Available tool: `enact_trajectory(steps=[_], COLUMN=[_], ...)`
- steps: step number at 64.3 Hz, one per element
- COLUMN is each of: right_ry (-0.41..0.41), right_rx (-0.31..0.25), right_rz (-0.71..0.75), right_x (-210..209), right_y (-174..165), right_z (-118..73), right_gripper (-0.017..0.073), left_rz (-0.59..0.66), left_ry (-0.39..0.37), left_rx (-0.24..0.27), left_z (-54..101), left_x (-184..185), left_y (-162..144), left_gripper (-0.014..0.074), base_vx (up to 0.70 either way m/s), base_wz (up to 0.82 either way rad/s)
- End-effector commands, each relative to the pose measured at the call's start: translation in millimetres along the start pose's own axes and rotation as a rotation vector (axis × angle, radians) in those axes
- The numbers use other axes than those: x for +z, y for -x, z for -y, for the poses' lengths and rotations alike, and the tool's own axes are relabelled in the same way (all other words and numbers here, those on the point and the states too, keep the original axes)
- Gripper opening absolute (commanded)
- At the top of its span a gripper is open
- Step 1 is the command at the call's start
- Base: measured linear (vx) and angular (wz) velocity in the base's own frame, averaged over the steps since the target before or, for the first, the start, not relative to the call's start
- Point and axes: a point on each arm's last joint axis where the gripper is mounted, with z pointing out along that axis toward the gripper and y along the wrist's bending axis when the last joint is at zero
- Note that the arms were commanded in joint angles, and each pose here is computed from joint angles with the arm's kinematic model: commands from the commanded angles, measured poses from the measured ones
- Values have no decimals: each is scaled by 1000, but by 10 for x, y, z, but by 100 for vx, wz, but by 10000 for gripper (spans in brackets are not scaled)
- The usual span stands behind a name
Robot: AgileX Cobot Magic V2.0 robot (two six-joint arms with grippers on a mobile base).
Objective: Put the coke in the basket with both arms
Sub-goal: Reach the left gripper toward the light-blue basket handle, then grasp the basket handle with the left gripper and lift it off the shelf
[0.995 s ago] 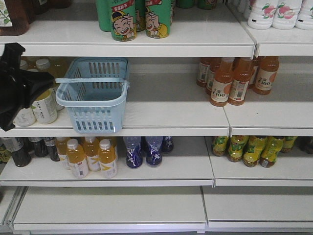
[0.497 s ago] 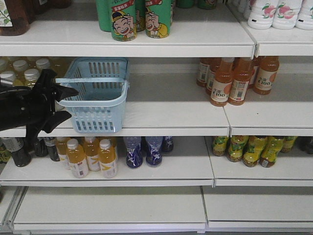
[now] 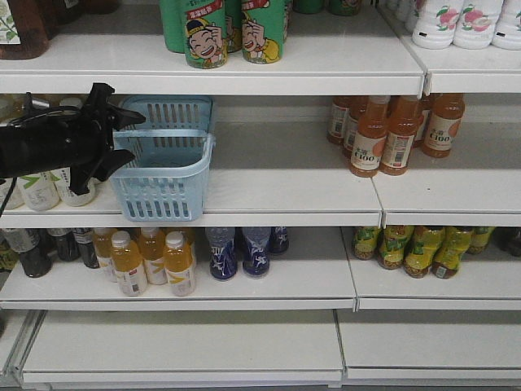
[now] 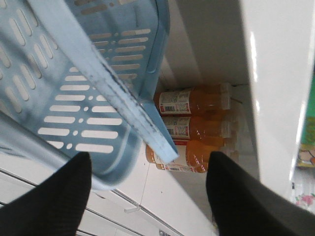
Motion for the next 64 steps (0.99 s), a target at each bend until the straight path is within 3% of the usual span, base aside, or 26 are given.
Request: enact_trajectory(steps=[1, 29, 36, 46, 50, 64], right_ry=[-6, -6, -6, -6, -6, -6], right_rx=[-15, -15, -15, -15, -15, -15], right_rz=[75, 76, 76, 76, 76, 76], right_x=[-8, -8, -8, -8, -8, -8], right_y=[43, 44, 44, 44, 44, 44], right_z=[3, 3, 3, 3, 3, 3], right_gripper=[-5, -5, -5, -5, -5, -5], left_rz=[20, 41, 28, -1, -30, -214], left_ry=[-111, -120, -123, -133, -132, -113], left_rx=[-44, -30, -26, -11, 17, 155], left_z=[294, 263, 256, 266, 265, 255], left_x=[-20, 331, 339, 338, 338, 300], left_y=[71, 285, 274, 247, 219, 44], left_gripper=[486, 452, 349, 70, -10, -8], base_vx=[0, 0, 0, 0, 0, 0], base_wz=[0, 0, 0, 0, 0, 0])
